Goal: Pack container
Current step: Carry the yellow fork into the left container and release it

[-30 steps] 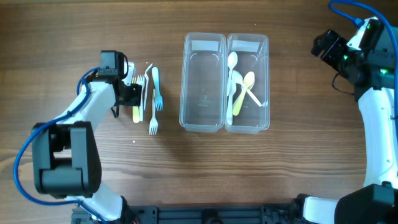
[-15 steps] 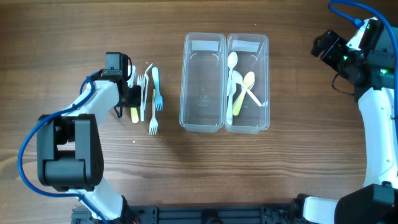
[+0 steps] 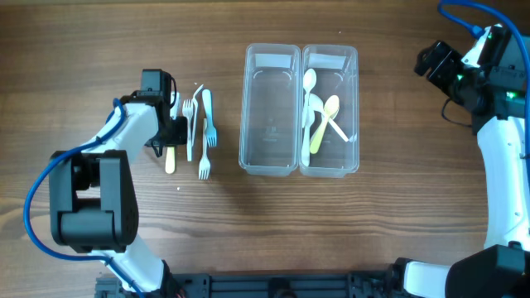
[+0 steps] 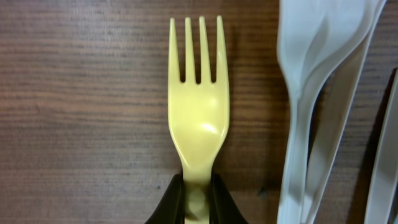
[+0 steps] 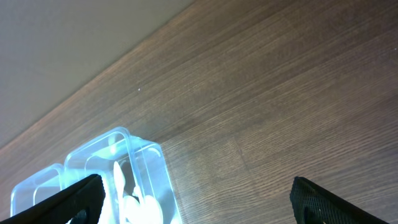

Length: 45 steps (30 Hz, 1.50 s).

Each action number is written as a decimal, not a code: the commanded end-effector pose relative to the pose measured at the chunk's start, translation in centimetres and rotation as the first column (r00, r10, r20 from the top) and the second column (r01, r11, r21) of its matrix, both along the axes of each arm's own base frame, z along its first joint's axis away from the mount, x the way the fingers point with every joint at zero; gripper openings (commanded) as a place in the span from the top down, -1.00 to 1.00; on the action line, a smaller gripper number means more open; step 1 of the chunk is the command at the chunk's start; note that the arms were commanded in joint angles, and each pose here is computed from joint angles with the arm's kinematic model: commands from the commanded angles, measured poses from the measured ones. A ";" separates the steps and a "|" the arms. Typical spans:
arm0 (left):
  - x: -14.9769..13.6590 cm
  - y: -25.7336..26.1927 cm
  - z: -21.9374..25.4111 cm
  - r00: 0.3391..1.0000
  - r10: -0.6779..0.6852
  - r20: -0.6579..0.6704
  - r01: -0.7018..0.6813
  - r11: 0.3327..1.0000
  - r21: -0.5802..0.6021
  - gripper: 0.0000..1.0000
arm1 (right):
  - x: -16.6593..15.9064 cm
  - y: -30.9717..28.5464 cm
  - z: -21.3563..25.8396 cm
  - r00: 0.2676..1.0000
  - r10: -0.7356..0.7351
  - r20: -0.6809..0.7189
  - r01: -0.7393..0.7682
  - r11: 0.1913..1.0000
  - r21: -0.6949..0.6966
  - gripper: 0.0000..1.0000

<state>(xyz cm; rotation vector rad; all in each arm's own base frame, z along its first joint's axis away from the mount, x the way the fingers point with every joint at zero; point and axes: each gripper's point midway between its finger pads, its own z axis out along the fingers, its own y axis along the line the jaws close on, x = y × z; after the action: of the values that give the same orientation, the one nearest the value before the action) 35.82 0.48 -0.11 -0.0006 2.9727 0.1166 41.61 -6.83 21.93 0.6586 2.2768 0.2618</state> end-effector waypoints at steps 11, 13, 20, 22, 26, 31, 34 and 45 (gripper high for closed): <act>4.4 -8.7 16.0 0.962 -0.139 0.236 0.171 0.978 -0.121 0.92 | 0.2 0.1 -0.4 1.000 -0.009 -0.008 0.009 1.000 0.021 -0.90; 4.3 -13.2 17.8 0.930 -0.202 0.307 0.256 0.955 -0.148 0.92 | 0.2 0.1 -0.4 1.000 -0.008 -0.008 0.008 1.000 0.021 -0.91; 3.5 -23.2 17.9 0.879 -0.269 0.394 0.372 0.904 -0.211 0.92 | 0.1 0.1 -0.4 1.000 -0.009 -0.009 0.010 1.000 0.018 -0.99; 3.5 -24.6 15.7 0.884 -0.298 0.360 0.387 0.898 -0.209 0.92 | 0.1 0.1 -0.4 1.000 -0.010 -0.010 0.010 1.000 0.019 -0.99; 3.2 -25.5 11.4 0.904 -0.331 0.271 0.389 0.900 -0.196 0.92 | 0.1 0.1 -0.4 1.000 -0.010 -0.010 0.010 1.000 0.019 -0.99; 3.3 -26.4 8.3 0.913 -0.345 0.219 0.391 0.894 -0.220 0.09 | 0.1 0.1 -0.4 1.000 -0.009 -0.009 0.010 1.000 0.018 -1.00; 3.6 -26.6 9.3 0.907 -0.342 0.245 0.396 0.890 -0.225 -0.07 | 0.1 0.1 -0.4 1.000 -0.011 -0.009 0.011 1.000 0.020 -0.99; 3.7 -18.3 15.7 0.934 -0.240 0.266 0.251 0.968 -0.004 -0.24 | 0.1 0.1 -0.4 1.000 -0.011 -0.009 0.011 1.000 0.020 -0.99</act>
<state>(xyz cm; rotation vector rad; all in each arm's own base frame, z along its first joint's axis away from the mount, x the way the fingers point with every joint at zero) 38.61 -22.99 14.50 0.4441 2.6757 -0.1925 41.57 -6.83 21.89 0.6678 2.2770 0.2653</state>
